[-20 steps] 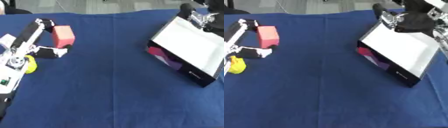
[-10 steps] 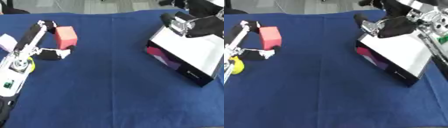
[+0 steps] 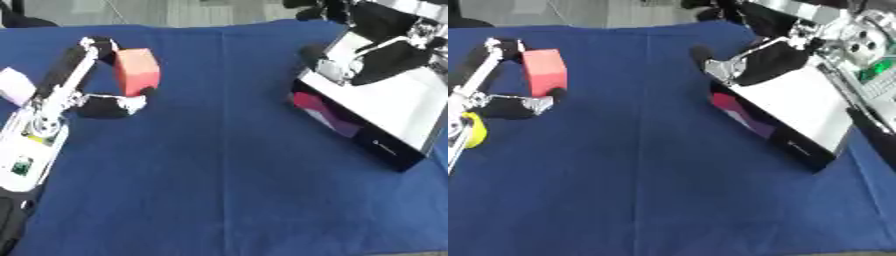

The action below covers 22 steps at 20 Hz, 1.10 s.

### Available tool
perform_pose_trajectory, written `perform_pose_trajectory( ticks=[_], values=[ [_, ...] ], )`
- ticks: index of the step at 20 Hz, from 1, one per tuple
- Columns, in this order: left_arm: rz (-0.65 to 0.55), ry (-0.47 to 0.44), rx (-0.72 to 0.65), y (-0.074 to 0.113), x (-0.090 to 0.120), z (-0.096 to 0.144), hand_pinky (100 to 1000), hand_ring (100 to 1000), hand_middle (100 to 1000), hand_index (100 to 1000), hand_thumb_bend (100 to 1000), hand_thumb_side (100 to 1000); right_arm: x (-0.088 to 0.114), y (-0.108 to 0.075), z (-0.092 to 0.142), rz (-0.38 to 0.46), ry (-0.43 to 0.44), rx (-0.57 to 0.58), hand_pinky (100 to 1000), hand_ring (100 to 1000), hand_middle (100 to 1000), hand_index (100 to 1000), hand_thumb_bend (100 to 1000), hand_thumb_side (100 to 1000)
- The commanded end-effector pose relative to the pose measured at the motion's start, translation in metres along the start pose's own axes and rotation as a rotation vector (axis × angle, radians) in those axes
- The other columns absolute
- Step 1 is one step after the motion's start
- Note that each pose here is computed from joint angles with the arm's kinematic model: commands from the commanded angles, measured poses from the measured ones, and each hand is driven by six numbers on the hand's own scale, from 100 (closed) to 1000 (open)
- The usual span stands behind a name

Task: Pick up the objects with one hand, pass them to the other hand, and then place them into the box on the other side of the table.

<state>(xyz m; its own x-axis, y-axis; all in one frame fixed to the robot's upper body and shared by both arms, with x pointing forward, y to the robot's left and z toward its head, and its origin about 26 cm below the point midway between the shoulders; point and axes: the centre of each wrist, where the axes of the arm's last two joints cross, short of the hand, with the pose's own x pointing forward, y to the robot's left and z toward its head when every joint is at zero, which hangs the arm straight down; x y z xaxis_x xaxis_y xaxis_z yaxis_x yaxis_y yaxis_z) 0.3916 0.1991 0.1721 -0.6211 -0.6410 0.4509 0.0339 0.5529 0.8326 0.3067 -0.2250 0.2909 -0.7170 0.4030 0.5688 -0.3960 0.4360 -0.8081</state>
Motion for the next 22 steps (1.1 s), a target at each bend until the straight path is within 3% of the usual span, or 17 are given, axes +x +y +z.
perform_pose_trajectory(
  ticks=[1, 15, 21, 22],
  values=[
    [0.000, -0.039, 0.015, 0.007, 0.010, -0.007, 686, 571, 490, 530, 100, 318, 0.009, -0.003, -0.002, 0.003, -0.001, 0.014, 961, 1000, 1000, 1000, 100, 100],
    [0.069, -0.068, 0.006, -0.009, 0.021, -0.018, 683, 567, 483, 528, 100, 370, 0.017, 0.002, -0.018, -0.055, 0.002, 0.098, 957, 1000, 1000, 1000, 100, 100],
    [0.079, -0.086, 0.004, -0.011, 0.026, -0.021, 681, 564, 480, 524, 100, 356, 0.019, 0.002, -0.020, -0.047, 0.000, 0.109, 957, 1000, 1000, 1000, 100, 100],
    [0.090, -0.099, 0.002, -0.014, 0.030, -0.024, 681, 564, 480, 524, 100, 386, 0.021, 0.002, -0.022, -0.036, -0.002, 0.116, 957, 1000, 1000, 1000, 100, 100]
  ],
)
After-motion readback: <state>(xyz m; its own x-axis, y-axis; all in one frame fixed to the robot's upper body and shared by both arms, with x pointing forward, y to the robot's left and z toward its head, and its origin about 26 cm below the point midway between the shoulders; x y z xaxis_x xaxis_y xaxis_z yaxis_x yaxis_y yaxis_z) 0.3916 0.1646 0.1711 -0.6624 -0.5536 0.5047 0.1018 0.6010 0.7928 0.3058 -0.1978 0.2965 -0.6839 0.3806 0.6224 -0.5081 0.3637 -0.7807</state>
